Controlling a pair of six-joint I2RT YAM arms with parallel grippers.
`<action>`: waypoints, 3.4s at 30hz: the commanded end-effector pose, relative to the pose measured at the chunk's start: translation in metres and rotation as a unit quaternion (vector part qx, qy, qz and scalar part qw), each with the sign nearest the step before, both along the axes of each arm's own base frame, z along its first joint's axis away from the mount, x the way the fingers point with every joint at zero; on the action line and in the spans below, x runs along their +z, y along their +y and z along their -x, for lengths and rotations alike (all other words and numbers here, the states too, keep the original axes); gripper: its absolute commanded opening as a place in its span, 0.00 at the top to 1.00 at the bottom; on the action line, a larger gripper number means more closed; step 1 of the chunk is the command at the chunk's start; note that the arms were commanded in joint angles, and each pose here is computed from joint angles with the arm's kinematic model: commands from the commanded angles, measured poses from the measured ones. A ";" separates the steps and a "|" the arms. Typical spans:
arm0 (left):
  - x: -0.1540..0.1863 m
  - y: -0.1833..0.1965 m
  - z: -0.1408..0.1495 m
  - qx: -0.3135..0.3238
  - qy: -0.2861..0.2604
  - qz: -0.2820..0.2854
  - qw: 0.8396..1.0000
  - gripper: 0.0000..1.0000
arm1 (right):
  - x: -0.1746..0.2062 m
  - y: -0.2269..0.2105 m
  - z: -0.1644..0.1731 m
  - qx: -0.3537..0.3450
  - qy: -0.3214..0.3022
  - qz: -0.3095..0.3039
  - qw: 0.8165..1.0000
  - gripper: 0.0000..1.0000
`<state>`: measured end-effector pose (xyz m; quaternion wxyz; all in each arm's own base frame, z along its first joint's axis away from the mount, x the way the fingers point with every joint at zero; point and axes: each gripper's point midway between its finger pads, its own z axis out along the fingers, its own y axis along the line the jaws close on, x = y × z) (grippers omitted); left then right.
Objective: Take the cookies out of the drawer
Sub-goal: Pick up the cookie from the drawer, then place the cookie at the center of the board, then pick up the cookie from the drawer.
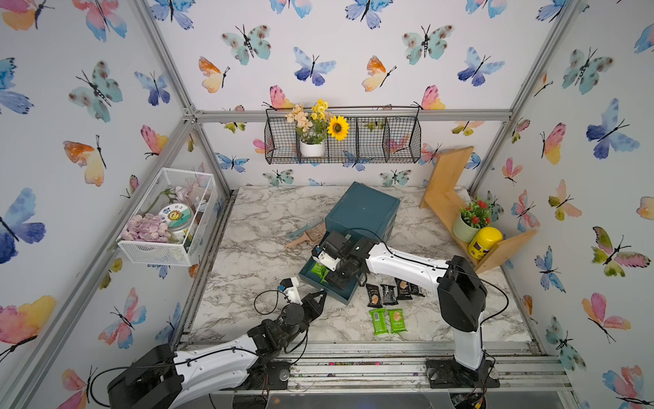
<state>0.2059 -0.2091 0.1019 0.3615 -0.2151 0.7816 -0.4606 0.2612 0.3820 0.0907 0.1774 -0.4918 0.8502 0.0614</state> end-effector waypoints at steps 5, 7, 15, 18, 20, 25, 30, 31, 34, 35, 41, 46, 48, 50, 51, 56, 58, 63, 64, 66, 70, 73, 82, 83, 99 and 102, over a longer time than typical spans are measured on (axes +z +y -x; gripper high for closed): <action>0.018 -0.002 -0.005 0.007 -0.023 0.022 0.999 1.00 | -0.010 -0.021 -0.018 -0.044 -0.042 0.052 0.997 0.49; 0.018 -0.002 -0.005 0.007 -0.023 0.021 0.999 1.00 | -0.010 -0.021 -0.019 -0.046 -0.045 0.052 0.997 0.52; 0.019 -0.002 -0.006 0.008 -0.023 0.021 0.999 1.00 | -0.008 -0.025 -0.023 -0.056 -0.058 0.060 0.995 0.58; 0.019 -0.002 -0.006 0.008 -0.022 0.021 1.000 1.00 | -0.006 -0.024 -0.024 -0.058 -0.061 0.055 0.995 0.63; 0.019 -0.003 -0.007 0.008 -0.022 0.021 1.000 1.00 | -0.002 -0.023 -0.023 -0.055 -0.062 0.047 0.996 0.65; 0.019 -0.002 -0.006 0.010 -0.022 0.023 0.999 1.00 | 0.028 -0.011 -0.015 -0.041 -0.055 -0.012 0.998 0.72; 0.020 -0.001 -0.007 0.012 -0.023 0.023 0.999 1.00 | 0.061 -0.009 -0.005 -0.038 -0.061 -0.058 0.996 0.73; 0.019 -0.001 -0.007 0.013 -0.021 0.022 0.999 1.00 | 0.066 -0.009 -0.003 -0.039 -0.063 -0.063 0.995 0.73; 0.020 -0.001 -0.007 0.013 -0.022 0.023 0.999 1.00 | 0.082 -0.012 0.008 -0.046 -0.063 -0.083 0.994 0.74; 0.020 0.000 -0.007 0.014 -0.023 0.023 0.999 1.00 | 0.087 -0.015 0.012 -0.052 -0.061 -0.089 0.993 0.74; 0.021 0.003 -0.008 0.022 -0.025 0.027 0.999 1.00 | 0.091 -0.061 0.039 -0.124 -0.042 -0.105 0.986 0.74; 0.022 0.003 -0.008 0.022 -0.026 0.027 0.999 1.00 | 0.068 -0.125 0.059 -0.223 -0.036 -0.077 0.971 0.74; 0.022 0.003 -0.008 0.022 -0.026 0.027 0.999 1.00 | 0.050 -0.154 0.070 -0.262 -0.027 -0.043 0.964 0.74; 0.022 0.002 -0.008 0.019 -0.025 0.026 0.999 1.00 | 0.037 -0.175 0.081 -0.296 -0.015 -0.016 0.955 0.74; 0.023 0.001 -0.008 0.018 -0.025 0.025 0.999 1.00 | 0.032 -0.185 0.086 -0.313 -0.010 -0.006 0.950 0.73; 0.022 0.000 -0.009 0.019 -0.024 0.027 0.999 1.00 | 0.003 -0.226 0.111 -0.394 0.022 0.040 0.918 0.73; 0.022 0.001 -0.009 0.020 -0.024 0.027 0.999 1.00 | -0.008 -0.232 0.120 -0.416 0.039 0.043 0.907 0.73; 0.020 0.002 -0.009 0.023 -0.020 0.027 0.999 1.00 | -0.031 -0.247 0.126 -0.452 0.039 0.069 0.888 0.72; 0.020 0.002 -0.009 0.022 -0.019 0.026 0.999 1.00 | -0.035 -0.248 0.124 -0.456 0.035 0.070 0.887 0.72; 0.020 0.002 -0.009 0.022 -0.019 0.026 0.999 1.00 | -0.041 -0.248 0.122 -0.460 0.033 0.070 0.884 0.72; 0.021 0.002 -0.008 0.022 -0.019 0.026 0.999 1.00 | -0.052 -0.250 0.115 -0.464 0.024 0.075 0.882 0.71; 0.022 0.002 -0.008 0.022 -0.020 0.026 0.999 1.00 | -0.055 -0.256 0.109 -0.471 0.015 0.093 0.877 0.70; 0.021 0.003 -0.008 0.023 -0.020 0.026 0.999 1.00 | -0.060 -0.259 0.105 -0.472 0.011 0.112 0.874 0.52; 0.021 0.003 -0.008 0.022 -0.020 0.026 0.999 1.00 | -0.058 -0.258 0.105 -0.472 0.011 0.110 0.875 0.48; 0.022 0.002 -0.008 0.021 -0.022 0.028 0.999 1.00 | 0.069 -0.160 0.069 -0.316 -0.024 -0.115 0.941 0.41; 0.023 0.002 -0.008 0.020 -0.023 0.028 0.999 1.00 | 0.096 -0.112 0.067 -0.234 -0.029 -0.178 0.955 0.42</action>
